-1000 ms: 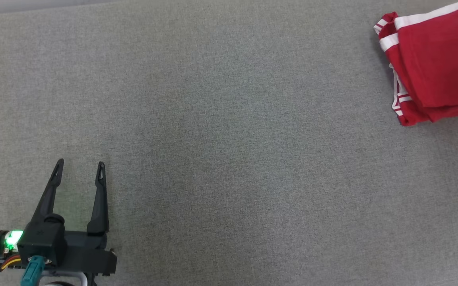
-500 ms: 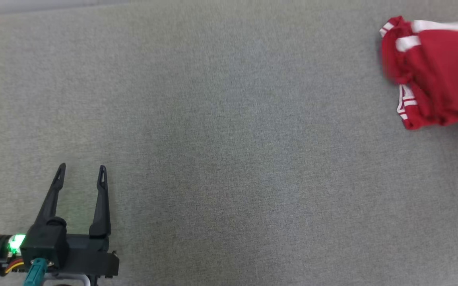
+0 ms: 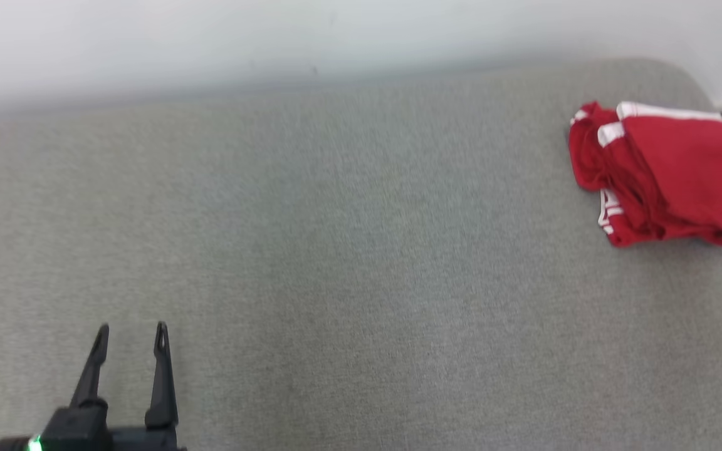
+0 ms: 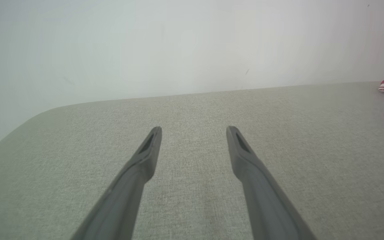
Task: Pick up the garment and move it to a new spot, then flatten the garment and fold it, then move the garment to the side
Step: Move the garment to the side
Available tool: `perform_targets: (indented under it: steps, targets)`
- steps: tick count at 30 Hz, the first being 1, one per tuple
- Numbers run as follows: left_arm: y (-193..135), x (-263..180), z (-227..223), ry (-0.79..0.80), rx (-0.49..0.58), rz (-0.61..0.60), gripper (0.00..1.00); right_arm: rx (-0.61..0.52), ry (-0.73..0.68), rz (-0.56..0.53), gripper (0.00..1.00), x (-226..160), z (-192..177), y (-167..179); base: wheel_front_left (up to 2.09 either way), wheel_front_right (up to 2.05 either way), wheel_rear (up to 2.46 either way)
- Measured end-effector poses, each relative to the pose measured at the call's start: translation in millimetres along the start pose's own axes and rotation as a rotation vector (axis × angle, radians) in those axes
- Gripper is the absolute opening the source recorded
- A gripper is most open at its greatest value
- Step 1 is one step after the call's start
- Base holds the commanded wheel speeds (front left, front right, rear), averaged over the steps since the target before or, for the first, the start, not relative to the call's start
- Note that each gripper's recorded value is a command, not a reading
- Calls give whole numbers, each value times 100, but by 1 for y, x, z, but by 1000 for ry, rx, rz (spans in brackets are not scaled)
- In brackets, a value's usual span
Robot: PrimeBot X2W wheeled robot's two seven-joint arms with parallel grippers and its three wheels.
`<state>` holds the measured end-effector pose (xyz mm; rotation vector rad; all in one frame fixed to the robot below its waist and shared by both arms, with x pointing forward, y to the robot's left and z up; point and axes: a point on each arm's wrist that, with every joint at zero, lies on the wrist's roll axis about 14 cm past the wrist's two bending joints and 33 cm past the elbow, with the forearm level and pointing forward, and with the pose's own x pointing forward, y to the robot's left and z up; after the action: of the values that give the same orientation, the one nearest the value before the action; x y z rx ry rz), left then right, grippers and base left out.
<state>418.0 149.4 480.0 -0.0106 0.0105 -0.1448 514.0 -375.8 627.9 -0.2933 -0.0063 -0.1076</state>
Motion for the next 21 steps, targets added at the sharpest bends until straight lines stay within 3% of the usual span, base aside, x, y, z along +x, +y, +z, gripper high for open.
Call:
perform_targets:
  steps: [4, 10, 21]
  targets:
    - [6, -18, 9, -17, -4, 28, 100, 102, -81, 59, 100, -16, 10, 34, 0, 0, 0]
    - [21, -40, 19, -42, 11, 77, 100, 223, -122, 124, 100, -49, -6, 84, 0, 0, 0]
    - [35, -65, 33, -83, 19, 132, 100, 309, -141, 145, 100, -119, -36, 145, 0, 0, 0]
